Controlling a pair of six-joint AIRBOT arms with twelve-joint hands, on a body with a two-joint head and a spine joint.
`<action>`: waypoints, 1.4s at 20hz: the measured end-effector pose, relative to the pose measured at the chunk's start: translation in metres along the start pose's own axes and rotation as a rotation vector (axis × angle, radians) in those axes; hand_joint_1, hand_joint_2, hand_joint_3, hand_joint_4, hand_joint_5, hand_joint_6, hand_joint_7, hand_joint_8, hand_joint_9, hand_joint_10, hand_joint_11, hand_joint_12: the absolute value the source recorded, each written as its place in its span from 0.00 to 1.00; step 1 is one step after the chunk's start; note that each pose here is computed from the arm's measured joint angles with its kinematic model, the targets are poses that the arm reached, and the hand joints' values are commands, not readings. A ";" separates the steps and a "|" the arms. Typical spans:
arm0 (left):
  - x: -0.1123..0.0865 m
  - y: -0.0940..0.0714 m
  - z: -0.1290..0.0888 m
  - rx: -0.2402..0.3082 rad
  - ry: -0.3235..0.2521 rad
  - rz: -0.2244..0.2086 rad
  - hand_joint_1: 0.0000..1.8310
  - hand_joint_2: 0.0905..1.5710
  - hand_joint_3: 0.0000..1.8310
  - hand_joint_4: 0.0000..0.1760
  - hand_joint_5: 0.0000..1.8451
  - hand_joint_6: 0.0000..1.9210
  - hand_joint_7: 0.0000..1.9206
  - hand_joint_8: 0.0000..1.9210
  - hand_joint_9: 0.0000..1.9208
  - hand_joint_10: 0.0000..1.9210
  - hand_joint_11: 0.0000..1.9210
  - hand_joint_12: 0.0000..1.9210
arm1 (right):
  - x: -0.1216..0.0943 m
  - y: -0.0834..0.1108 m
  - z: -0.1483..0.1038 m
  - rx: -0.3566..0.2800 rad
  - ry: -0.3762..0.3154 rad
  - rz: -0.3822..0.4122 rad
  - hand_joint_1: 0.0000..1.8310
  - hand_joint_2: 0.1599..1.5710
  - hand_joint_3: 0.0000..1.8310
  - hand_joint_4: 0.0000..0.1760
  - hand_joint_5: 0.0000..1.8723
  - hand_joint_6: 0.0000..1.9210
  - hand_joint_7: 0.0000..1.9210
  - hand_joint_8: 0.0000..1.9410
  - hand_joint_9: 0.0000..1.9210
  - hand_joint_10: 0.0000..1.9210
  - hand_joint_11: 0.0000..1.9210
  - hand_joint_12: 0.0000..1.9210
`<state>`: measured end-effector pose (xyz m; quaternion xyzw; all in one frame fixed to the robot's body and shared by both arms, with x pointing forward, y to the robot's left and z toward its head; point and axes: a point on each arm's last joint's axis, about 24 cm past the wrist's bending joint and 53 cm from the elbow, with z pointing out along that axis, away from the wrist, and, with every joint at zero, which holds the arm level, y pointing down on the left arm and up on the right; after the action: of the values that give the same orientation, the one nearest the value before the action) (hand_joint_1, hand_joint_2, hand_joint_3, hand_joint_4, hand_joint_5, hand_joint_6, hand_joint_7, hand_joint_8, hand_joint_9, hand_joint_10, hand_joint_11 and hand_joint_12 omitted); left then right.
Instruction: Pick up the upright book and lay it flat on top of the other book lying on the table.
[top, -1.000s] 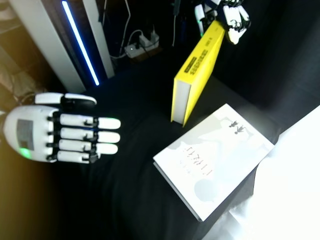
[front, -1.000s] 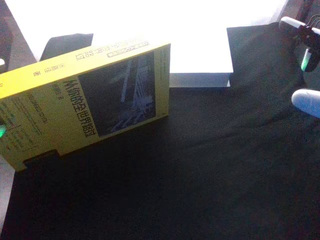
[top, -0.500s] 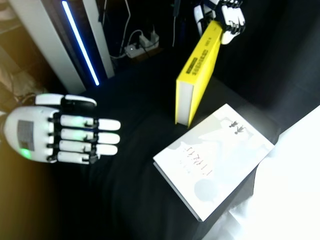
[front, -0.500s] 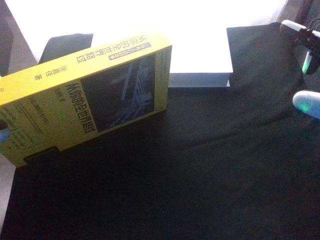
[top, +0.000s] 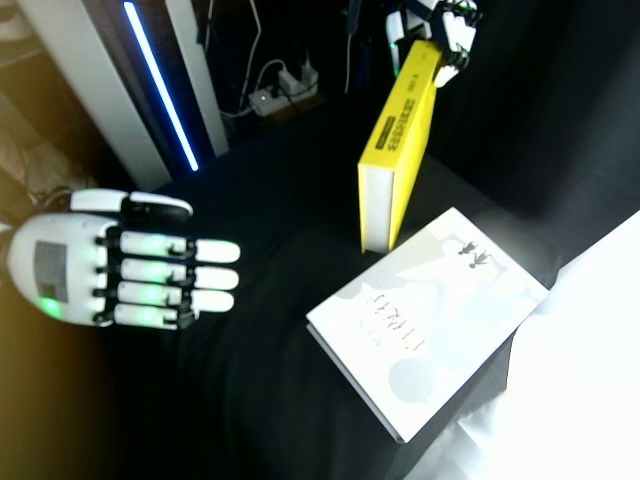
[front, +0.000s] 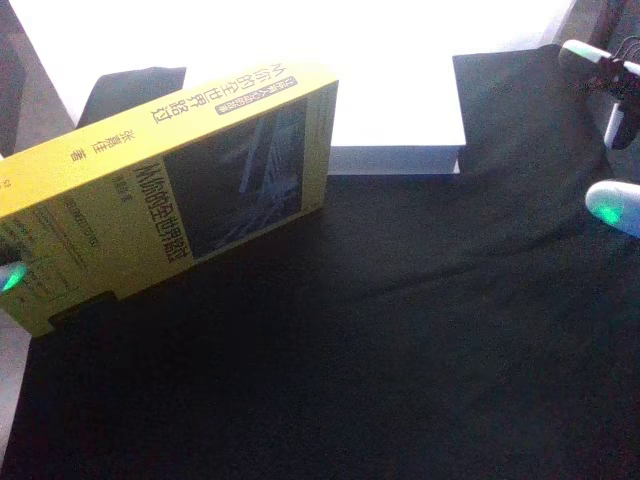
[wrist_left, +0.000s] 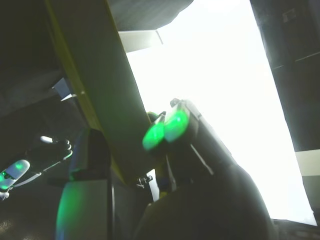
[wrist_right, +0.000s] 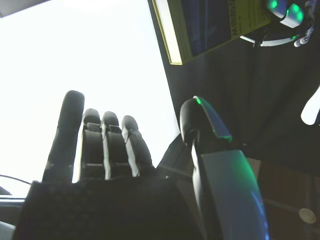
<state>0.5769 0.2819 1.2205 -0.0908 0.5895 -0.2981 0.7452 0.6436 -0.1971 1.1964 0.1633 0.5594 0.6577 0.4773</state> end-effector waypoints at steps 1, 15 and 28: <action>0.000 -0.001 0.000 0.003 -0.001 -0.001 0.79 0.75 0.01 0.00 0.64 1.00 0.72 1.00 0.77 1.00 0.80 1.00 | 0.000 0.000 0.000 0.000 0.000 0.000 0.35 0.81 0.01 0.00 0.00 0.00 0.00 0.00 0.00 0.00 0.00 1.00; -0.008 -0.039 0.010 0.136 -0.041 0.014 0.75 0.75 0.00 0.00 0.56 1.00 0.62 1.00 0.71 1.00 0.76 1.00 | 0.000 0.000 0.000 0.000 0.000 0.000 0.36 0.82 0.00 0.00 0.00 0.00 0.00 0.00 0.00 0.00 0.00 0.70; -0.035 -0.074 0.027 0.266 -0.144 -0.004 0.74 0.76 0.00 0.00 0.56 1.00 0.63 1.00 0.72 1.00 0.79 1.00 | -0.009 0.021 0.011 -0.055 0.008 -0.038 0.37 0.80 0.00 0.00 0.00 0.00 0.00 0.00 0.00 0.00 0.00 1.00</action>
<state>0.5729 0.2351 1.2930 -0.0134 0.4898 -0.3679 0.7903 0.6466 -0.1966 1.2216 0.1369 0.5460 0.6641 0.4920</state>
